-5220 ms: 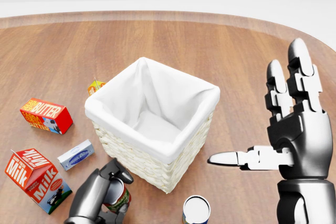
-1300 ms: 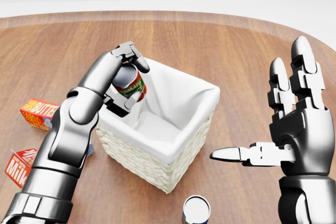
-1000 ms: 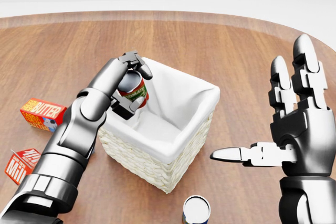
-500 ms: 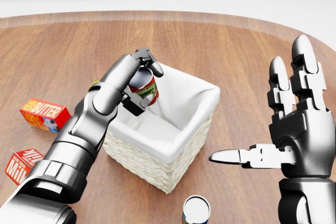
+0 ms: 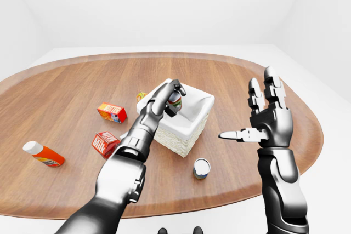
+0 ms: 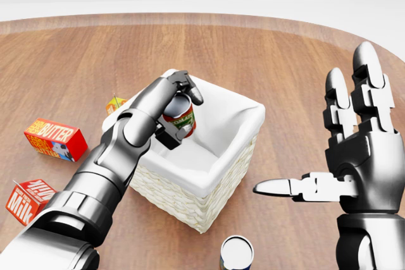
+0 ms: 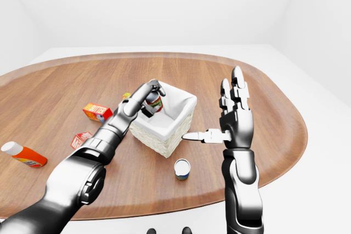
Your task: Pick up the tomato sauce, and put it in the basket.
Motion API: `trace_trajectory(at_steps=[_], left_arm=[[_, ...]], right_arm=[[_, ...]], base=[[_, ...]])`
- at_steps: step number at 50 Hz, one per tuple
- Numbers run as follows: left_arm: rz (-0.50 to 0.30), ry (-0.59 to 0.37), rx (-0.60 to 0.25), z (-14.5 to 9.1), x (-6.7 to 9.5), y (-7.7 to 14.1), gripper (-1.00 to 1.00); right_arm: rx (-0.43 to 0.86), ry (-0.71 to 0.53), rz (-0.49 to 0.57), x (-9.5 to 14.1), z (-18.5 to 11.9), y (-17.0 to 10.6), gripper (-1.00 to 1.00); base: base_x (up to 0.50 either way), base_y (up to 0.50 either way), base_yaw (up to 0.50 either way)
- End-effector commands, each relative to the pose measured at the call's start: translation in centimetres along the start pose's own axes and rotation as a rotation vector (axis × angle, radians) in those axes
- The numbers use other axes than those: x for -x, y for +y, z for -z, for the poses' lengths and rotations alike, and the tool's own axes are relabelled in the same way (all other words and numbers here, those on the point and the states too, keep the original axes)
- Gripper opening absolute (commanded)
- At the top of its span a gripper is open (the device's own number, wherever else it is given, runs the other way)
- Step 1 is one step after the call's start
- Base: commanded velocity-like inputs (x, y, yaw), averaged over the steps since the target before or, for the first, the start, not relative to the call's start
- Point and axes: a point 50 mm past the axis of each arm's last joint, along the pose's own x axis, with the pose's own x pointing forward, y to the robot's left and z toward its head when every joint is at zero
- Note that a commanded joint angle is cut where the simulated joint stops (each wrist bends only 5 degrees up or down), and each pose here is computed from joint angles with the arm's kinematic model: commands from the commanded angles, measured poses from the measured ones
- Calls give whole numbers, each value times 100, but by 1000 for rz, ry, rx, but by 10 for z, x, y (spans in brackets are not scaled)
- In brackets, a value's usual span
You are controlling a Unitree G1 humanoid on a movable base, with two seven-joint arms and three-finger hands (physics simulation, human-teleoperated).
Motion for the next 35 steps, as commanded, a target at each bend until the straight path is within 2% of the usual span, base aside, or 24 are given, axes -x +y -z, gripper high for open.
trace_trajectory(at_steps=[1,6,16,17,18,19,35], left_arm=[[-22,17,33,1,0,-8,-100],[-15,33,26,5,1,-15,-100],[-16,29,25,4,1,-15,-100],[-19,28,24,4,1,-15,-9],[-20,27,22,3,0,-14,65],[-21,27,22,3,0,-14,100],[-37,25,21,2,0,-11,100]], right_arm=[[-3,-10,5,-1,-2,-2,100],[-5,-6,7,-2,-1,-2,100],[-5,-5,5,-1,-1,-2,100],[-6,-5,4,-1,-1,-1,100],[-6,-6,4,0,-1,-1,100],[-6,-5,3,0,-1,-1,100],[-8,-6,2,0,-1,0,100]], base=[[0,0,0],[0,0,0],[0,0,0],[0,0,0],[0,0,0],[0,0,0],[0,0,0]])
